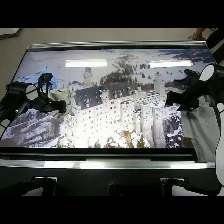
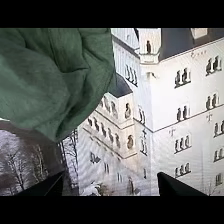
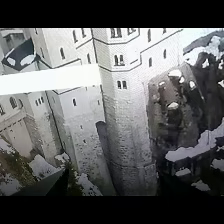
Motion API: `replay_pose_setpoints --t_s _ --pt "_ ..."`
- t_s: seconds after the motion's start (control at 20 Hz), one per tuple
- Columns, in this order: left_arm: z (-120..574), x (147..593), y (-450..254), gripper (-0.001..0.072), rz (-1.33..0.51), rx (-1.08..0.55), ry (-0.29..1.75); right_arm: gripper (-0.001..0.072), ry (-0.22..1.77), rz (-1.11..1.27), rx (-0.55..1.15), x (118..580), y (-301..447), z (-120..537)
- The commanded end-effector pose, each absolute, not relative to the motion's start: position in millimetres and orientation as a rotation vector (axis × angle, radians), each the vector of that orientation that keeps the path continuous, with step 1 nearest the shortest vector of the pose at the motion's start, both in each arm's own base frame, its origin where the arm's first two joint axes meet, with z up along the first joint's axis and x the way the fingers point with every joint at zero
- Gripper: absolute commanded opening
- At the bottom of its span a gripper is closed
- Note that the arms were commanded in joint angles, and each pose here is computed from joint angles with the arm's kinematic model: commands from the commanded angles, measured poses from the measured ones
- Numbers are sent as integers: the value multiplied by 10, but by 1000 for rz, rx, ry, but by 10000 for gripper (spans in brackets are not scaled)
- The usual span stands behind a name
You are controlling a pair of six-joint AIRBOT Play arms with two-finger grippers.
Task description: Fold the shirts.
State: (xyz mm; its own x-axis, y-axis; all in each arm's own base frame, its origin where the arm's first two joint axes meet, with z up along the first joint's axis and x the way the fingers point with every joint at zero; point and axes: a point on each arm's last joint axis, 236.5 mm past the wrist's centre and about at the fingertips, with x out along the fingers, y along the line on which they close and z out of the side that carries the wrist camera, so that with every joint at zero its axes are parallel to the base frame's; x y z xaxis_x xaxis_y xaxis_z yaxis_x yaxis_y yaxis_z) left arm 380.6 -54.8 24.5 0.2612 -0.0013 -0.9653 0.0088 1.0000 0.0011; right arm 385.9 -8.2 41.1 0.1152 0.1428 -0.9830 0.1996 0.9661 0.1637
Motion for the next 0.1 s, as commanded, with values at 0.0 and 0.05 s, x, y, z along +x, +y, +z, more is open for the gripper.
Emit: replay_pose_setpoints --t_s 0.0,0.05 --pt "245 3807 -552 705 -8 5 1305 655 1461 -41 283 3859 -78 410" --pt "245 3807 -552 705 -8 6 1305 655 1461 -41 283 3859 -78 410"
